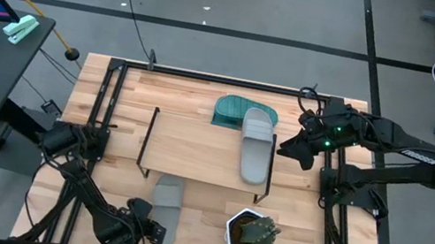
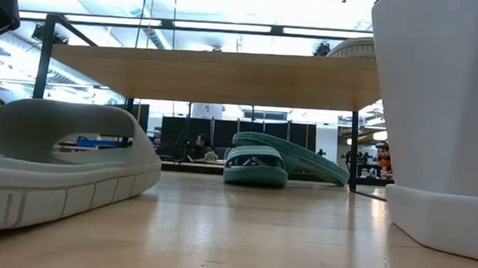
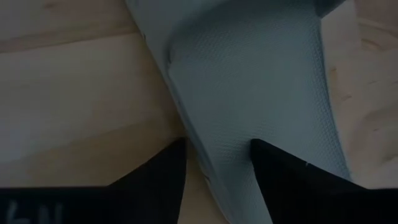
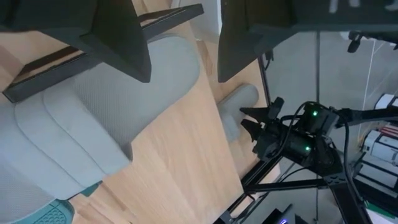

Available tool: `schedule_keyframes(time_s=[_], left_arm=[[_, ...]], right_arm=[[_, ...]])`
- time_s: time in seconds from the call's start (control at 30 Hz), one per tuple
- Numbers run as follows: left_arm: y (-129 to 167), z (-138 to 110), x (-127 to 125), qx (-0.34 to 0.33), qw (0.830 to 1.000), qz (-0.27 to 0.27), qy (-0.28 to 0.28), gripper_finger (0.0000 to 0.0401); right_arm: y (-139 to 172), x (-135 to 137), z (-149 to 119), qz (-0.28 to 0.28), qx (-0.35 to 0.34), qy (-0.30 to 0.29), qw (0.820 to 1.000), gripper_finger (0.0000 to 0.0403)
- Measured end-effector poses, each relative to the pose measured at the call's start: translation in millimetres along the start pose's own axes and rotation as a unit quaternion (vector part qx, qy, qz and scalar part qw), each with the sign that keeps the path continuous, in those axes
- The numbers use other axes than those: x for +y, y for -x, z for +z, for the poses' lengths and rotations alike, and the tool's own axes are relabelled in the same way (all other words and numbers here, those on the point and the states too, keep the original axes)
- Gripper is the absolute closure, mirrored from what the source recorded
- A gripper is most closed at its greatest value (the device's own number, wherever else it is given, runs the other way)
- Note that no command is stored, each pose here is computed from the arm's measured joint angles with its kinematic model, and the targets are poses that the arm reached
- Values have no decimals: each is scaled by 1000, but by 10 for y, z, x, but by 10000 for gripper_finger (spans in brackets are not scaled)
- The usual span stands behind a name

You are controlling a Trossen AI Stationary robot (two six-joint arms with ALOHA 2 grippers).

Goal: Pick and place slides into the shelf
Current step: Put the gray slipper on the shelf

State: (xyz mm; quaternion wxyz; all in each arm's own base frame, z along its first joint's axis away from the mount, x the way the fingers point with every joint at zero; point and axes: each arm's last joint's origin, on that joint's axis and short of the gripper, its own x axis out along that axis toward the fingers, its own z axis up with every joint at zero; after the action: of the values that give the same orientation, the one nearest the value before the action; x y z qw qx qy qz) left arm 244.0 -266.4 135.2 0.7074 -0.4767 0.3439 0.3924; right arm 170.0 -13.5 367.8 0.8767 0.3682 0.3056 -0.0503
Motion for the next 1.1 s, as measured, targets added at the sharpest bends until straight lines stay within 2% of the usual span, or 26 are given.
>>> schedule_keyframes(time_s=[0.23, 0.5, 0.83, 1.1], left_arm=[[-36, 17, -10, -5, 1000, 3, -6, 268], [-48, 27, -6, -11, 1000, 4, -17, 364], [58, -62, 29, 1, 999, -24, -30, 374], [401, -92, 23, 14, 996, -87, -32, 377]], right_arm=[[0, 0, 0, 0, 0, 10, 1000, 210], [-1, -1, 0, 0, 1, 11, 1000, 210], [-1, 0, 0, 1, 1, 15, 1000, 210], [-1, 0, 1, 1, 0, 24, 1000, 210]])
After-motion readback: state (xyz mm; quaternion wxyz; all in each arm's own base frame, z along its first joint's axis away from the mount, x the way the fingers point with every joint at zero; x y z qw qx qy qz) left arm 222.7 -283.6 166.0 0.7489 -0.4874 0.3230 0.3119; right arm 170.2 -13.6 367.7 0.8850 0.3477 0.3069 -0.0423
